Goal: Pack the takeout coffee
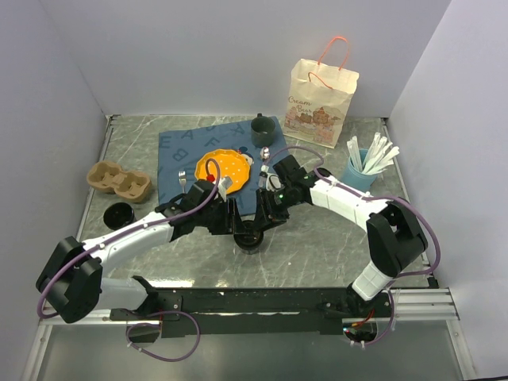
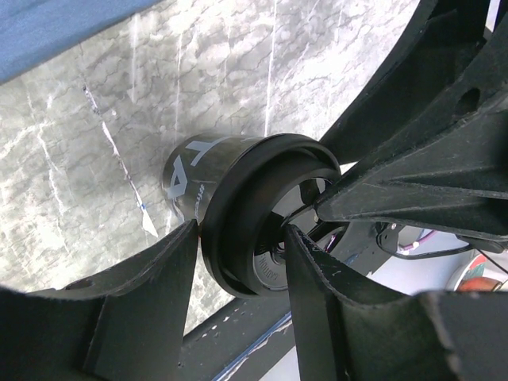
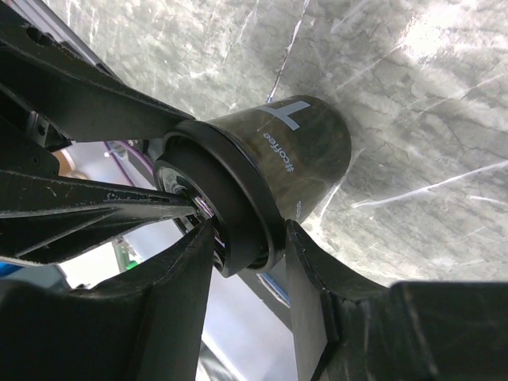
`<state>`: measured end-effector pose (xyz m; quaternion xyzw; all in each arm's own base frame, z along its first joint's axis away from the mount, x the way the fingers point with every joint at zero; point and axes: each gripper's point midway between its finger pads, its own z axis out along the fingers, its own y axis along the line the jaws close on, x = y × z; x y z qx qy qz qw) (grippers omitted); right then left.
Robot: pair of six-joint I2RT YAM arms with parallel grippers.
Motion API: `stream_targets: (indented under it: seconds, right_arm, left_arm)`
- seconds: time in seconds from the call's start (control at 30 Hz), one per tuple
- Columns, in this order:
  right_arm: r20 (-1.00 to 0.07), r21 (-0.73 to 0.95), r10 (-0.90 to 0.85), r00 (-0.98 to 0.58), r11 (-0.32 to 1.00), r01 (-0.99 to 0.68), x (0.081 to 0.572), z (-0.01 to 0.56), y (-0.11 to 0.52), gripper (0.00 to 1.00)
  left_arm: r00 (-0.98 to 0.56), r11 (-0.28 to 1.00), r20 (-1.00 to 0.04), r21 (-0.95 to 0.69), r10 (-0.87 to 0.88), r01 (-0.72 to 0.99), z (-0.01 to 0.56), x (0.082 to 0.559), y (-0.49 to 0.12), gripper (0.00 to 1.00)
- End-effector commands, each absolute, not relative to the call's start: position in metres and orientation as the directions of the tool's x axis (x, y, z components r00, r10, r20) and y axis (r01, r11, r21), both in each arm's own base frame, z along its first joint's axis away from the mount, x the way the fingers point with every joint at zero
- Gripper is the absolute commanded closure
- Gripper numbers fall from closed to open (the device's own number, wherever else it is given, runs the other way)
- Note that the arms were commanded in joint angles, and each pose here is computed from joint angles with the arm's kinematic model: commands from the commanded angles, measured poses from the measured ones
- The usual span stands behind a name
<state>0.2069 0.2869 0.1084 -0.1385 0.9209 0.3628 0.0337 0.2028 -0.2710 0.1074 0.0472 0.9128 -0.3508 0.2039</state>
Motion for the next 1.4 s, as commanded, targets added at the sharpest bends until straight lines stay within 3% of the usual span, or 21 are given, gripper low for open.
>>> stream_targets:
  seconds: [0.0,0.13,0.33,0.6,1.2,1.37]
  right_arm:
    - [-0.094,0.608,-0.175,-0.980,0.769,-0.196,0.199,0.088,0.277,0.59]
    - [-0.082,0.624,-0.129,-0.988,0.767,-0.152,0.194,0.090,0.280,0.59]
    - [-0.091,0.629,-0.056,-0.994,0.771,-0.101,0.195,0.095,0.284,0.61]
    - [-0.097,0.631,0.002,-0.995,0.773,-0.060,0.189,0.097,0.291,0.62]
    - [-0.086,0.617,0.094,-0.992,0.786,0.021,0.178,0.083,0.280,0.63]
    - [-0.093,0.631,0.094,-0.991,0.776,0.015,0.176,0.087,0.283,0.62]
  left_arm:
    - [-0.906,0.790,-0.421,-0.568,-0.041,0.229,0.105,0.210,-0.263,0.47]
    - [-0.903,0.779,-0.425,-0.587,-0.064,0.221,0.117,0.211,-0.265,0.37]
    - [-0.913,0.762,-0.392,-0.623,-0.112,0.174,0.121,0.201,-0.262,0.32]
    - [-0.926,0.764,-0.347,-0.635,-0.150,0.114,0.117,0.194,-0.257,0.38]
    - [-0.939,0.764,-0.288,-0.643,-0.188,0.044,0.109,0.177,-0.246,0.37]
    - [-0.944,0.760,-0.273,-0.649,-0.185,0.039,0.098,0.177,-0.249,0.44]
